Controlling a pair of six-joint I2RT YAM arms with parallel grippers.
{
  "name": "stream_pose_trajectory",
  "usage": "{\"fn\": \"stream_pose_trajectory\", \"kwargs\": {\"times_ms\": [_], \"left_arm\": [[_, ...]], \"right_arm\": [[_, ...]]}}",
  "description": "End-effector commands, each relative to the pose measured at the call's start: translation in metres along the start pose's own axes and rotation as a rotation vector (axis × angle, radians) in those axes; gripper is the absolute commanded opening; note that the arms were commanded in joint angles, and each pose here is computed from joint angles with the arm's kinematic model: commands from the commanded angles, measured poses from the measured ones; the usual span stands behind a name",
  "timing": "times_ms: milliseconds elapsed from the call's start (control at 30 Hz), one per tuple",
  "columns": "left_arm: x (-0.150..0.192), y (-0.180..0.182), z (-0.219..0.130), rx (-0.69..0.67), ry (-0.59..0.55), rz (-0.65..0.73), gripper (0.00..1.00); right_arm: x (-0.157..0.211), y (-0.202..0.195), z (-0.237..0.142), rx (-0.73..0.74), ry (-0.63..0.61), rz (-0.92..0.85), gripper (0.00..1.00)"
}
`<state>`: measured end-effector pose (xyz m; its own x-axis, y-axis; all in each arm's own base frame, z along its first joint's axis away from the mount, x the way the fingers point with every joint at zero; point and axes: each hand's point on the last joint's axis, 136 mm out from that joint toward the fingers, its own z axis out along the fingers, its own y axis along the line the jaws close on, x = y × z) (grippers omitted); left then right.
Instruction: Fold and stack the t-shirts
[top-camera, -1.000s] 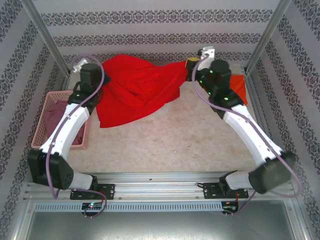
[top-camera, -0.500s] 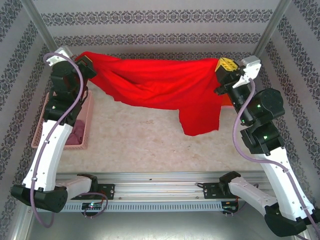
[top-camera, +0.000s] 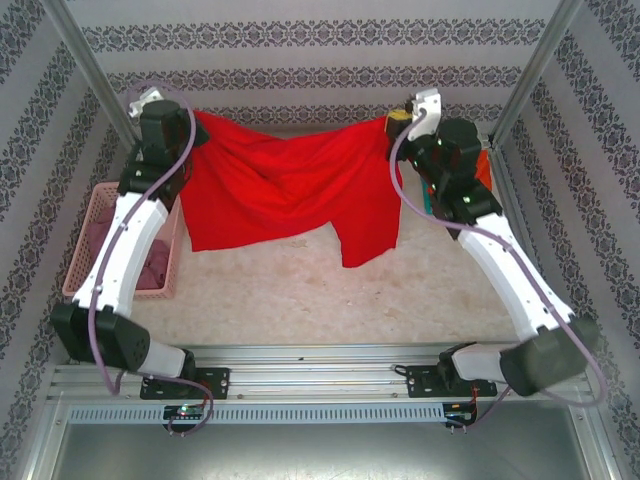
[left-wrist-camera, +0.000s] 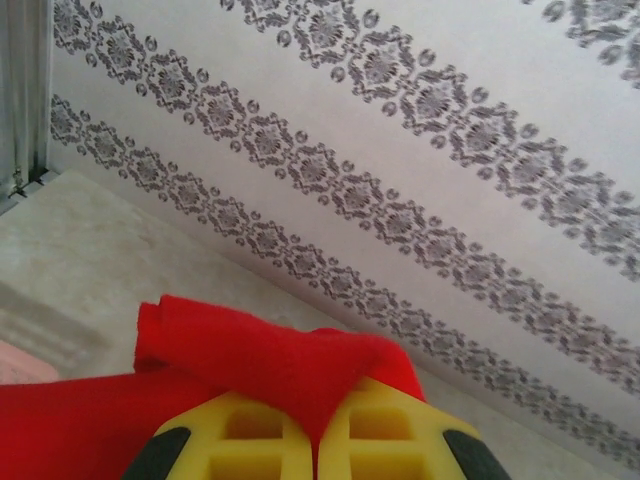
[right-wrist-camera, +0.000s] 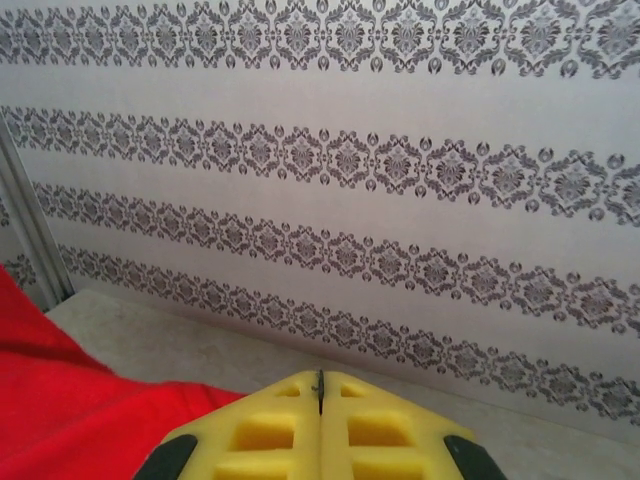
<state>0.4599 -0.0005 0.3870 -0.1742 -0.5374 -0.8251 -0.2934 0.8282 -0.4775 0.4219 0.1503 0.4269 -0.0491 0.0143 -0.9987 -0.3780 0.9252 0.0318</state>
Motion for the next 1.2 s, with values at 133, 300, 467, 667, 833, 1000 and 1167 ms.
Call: {"fn": "stream_pose_trajectory", "kwargs": {"times_ms": [133, 300, 467, 667, 833, 1000, 1167], "left_arm": [[-0.083, -0.021, -0.023, 0.060, -0.167, -0.012, 0.00], [-0.037, 0.007, -0.027, 0.035, -0.091, -0.042, 0.00], [0.079, 0.069, -0.034, -0.017, 0.112, -0.173, 0.11], [0.207, 0.138, -0.052, -0.120, 0.366, -0.211, 0.95], [0.227, 0.179, -0.062, -0.292, 0.388, -0.154, 1.00], [0.233, 0.196, -0.050, -0.399, 0.411, -0.088, 1.00], [0.245, 0.207, -0.036, -0.501, 0.480, -0.058, 1.00]], "right_arm": [[-0.091, 0.005, -0.008, -0.050, -0.219, -0.027, 0.00], [-0.025, -0.002, -0.016, -0.022, -0.107, 0.011, 0.00], [0.102, 0.007, -0.035, -0.067, 0.121, 0.151, 0.00], [0.229, 0.032, -0.074, -0.109, 0.326, 0.300, 0.78], [0.255, 0.030, -0.072, 0.005, 0.423, 0.198, 0.82], [0.272, 0.025, -0.028, 0.115, 0.521, 0.151, 0.75], [0.285, 0.054, 0.027, 0.040, 0.582, 0.121, 0.65]]}}
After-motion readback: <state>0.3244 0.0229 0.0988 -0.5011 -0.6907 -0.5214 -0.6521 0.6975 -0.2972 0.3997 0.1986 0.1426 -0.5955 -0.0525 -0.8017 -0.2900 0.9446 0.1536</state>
